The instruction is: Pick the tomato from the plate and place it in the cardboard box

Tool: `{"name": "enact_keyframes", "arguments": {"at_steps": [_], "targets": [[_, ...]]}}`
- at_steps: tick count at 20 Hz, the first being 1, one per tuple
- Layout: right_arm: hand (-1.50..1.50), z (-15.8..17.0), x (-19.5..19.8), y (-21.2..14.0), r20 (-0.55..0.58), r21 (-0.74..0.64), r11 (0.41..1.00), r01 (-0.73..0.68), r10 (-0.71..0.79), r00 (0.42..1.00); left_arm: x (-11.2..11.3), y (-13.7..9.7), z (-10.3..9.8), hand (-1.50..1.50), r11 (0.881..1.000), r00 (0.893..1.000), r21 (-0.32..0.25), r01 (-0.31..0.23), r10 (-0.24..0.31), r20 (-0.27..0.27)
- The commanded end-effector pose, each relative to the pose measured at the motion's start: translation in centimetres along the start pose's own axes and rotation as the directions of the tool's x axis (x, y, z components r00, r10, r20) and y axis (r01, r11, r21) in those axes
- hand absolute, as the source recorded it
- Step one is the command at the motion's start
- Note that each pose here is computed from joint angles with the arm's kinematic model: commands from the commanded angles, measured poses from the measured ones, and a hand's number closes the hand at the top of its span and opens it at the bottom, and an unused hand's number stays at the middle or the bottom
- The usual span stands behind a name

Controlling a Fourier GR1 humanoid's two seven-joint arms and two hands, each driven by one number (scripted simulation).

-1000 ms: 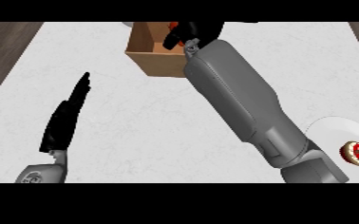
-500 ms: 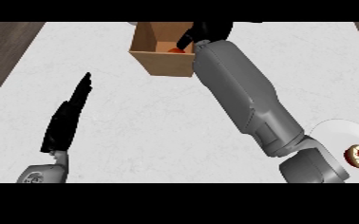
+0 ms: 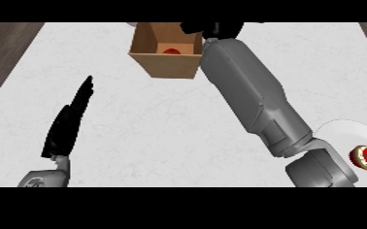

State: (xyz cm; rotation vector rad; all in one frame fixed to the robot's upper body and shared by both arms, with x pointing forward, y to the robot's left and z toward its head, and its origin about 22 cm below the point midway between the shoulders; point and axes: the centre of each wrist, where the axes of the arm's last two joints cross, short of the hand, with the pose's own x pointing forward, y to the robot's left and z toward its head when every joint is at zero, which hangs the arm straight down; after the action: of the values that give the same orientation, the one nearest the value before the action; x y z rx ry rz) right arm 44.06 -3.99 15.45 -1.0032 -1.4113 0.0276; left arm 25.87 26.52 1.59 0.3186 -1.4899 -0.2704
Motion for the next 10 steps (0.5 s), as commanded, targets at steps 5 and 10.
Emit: {"name": "enact_keyframes", "arguments": {"at_steps": [5, 10], "targets": [[-1.5, -0.5, -0.8, -0.7, 0.007, -0.242, 0.911, 0.335, -0.344, 0.939, -1.0, -0.2, 0.9, 0.0, 1.0, 1.0, 0.031, 0.005, -0.004, -0.022], [-1.5, -0.6, -3.6, -0.9, -0.02, -0.315, 0.877, 0.363, -0.389, 0.921, -1.4, 1.9, 1.6, 0.0, 0.998, 0.998, 0.063, -0.001, 0.005, -0.069]]}}
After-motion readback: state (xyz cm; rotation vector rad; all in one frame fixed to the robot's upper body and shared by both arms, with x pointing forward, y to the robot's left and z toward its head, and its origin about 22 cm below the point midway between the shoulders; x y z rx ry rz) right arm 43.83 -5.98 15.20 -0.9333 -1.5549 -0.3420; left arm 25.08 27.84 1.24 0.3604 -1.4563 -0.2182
